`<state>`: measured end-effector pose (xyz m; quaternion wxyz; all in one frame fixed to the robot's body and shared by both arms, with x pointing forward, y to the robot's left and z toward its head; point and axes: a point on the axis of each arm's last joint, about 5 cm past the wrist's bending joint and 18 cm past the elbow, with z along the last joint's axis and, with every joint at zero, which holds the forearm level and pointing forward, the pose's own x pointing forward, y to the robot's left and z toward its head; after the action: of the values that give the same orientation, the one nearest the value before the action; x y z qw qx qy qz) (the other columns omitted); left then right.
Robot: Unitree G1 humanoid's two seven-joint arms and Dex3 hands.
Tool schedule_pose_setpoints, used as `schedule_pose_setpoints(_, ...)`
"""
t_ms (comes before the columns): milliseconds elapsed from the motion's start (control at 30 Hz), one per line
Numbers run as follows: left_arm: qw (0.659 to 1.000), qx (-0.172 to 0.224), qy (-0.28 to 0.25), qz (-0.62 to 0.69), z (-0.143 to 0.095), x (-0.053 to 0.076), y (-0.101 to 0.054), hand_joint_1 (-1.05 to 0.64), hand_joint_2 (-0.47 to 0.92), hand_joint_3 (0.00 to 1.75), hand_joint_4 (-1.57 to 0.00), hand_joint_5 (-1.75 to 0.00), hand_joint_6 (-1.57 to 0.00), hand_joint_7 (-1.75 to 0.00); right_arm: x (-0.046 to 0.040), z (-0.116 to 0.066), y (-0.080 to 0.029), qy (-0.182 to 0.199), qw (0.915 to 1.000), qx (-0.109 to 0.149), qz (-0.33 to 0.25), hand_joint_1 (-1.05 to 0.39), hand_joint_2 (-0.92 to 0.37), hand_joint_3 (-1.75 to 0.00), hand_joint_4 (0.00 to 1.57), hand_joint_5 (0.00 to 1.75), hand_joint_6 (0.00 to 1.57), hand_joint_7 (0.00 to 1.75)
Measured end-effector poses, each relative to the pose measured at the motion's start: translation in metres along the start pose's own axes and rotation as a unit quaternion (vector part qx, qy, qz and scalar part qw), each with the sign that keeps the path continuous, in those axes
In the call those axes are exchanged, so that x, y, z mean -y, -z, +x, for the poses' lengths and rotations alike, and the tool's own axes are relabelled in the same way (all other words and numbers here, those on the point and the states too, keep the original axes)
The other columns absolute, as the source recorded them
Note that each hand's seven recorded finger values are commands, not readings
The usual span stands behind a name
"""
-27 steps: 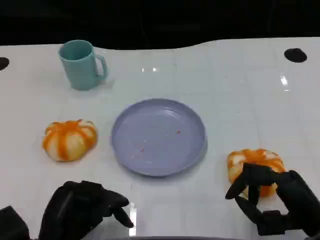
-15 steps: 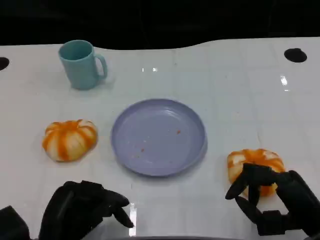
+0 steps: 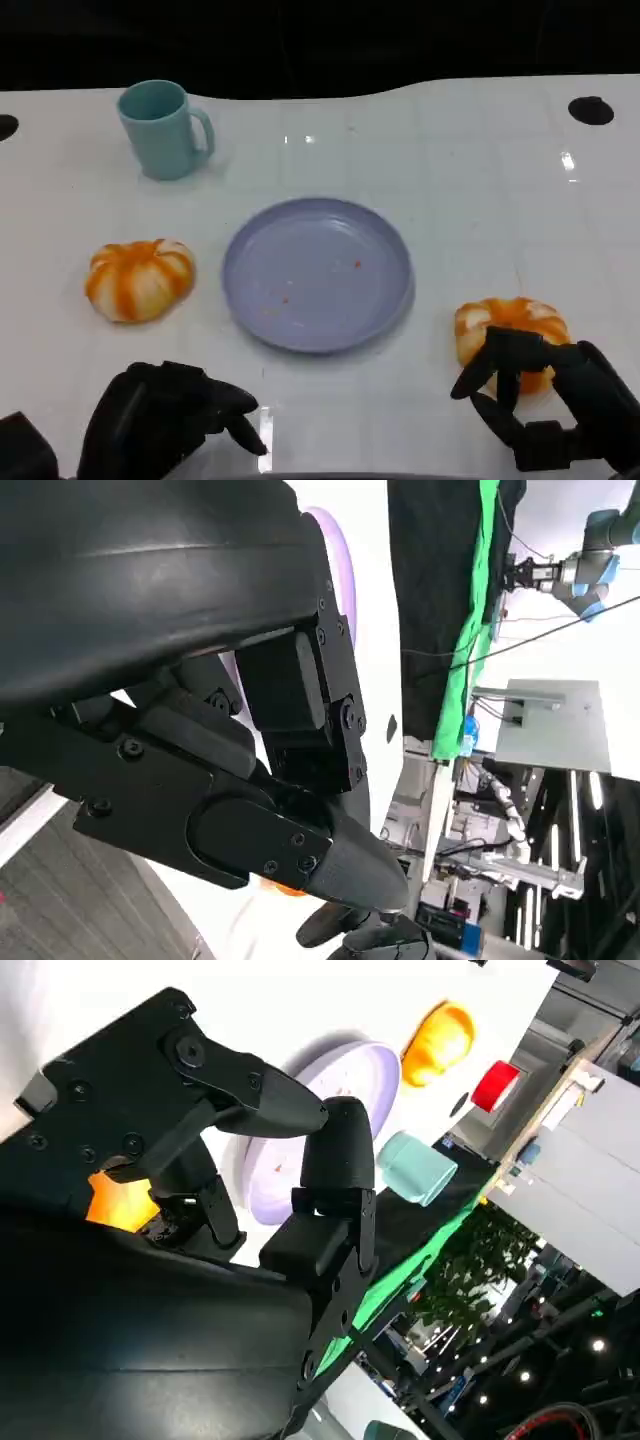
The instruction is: Grasp the bread from the table and place it into the plate.
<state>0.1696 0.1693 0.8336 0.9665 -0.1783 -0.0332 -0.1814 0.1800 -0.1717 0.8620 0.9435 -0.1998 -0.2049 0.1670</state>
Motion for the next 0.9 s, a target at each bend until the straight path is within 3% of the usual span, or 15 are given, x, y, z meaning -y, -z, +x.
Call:
schedule_pose_setpoints(300, 1.000, 0.000, 0.002, 0.000, 0.000, 0.000, 0.000, -0.94, 0.90, 0.00, -1.20, -0.96, -1.56, -0.01, 0.0017, 0.002, -0.003, 0.011, 0.9999, 0.004, -0.001, -0.31, -0.57, -0.81, 0.70, 1.29, 0.83, 0.66)
schedule_pose_setpoints(367, 1.000, 0.000, 0.003, 0.000, 0.000, 0.000, 0.000, -0.95, 0.90, 0.00, -1.20, -0.96, -1.56, -0.01, 0.0029, 0.004, -0.006, 0.020, 0.9998, 0.008, -0.002, -0.31, -0.64, -0.68, 0.68, 1.14, 0.81, 0.56)
schedule_pose_setpoints(567, 1.000, -0.001, 0.002, 0.001, 0.000, 0.000, 0.000, -0.97, 0.91, 0.00, -1.20, -0.98, -1.57, -0.01, 0.0037, 0.005, -0.014, 0.031, 0.9994, 0.015, -0.007, -0.42, -0.89, -0.25, 0.55, 0.92, 0.67, 0.46)
schedule_pose_setpoints(900, 1.000, -0.001, 0.008, 0.020, 0.000, -0.001, 0.000, -0.99, 0.92, 0.00, -1.15, -1.06, -1.57, -0.02, 0.0188, 0.006, -0.027, -0.002, 0.9938, 0.003, -0.111, -0.57, -0.92, -0.10, 0.15, 0.62, 0.34, 0.25)
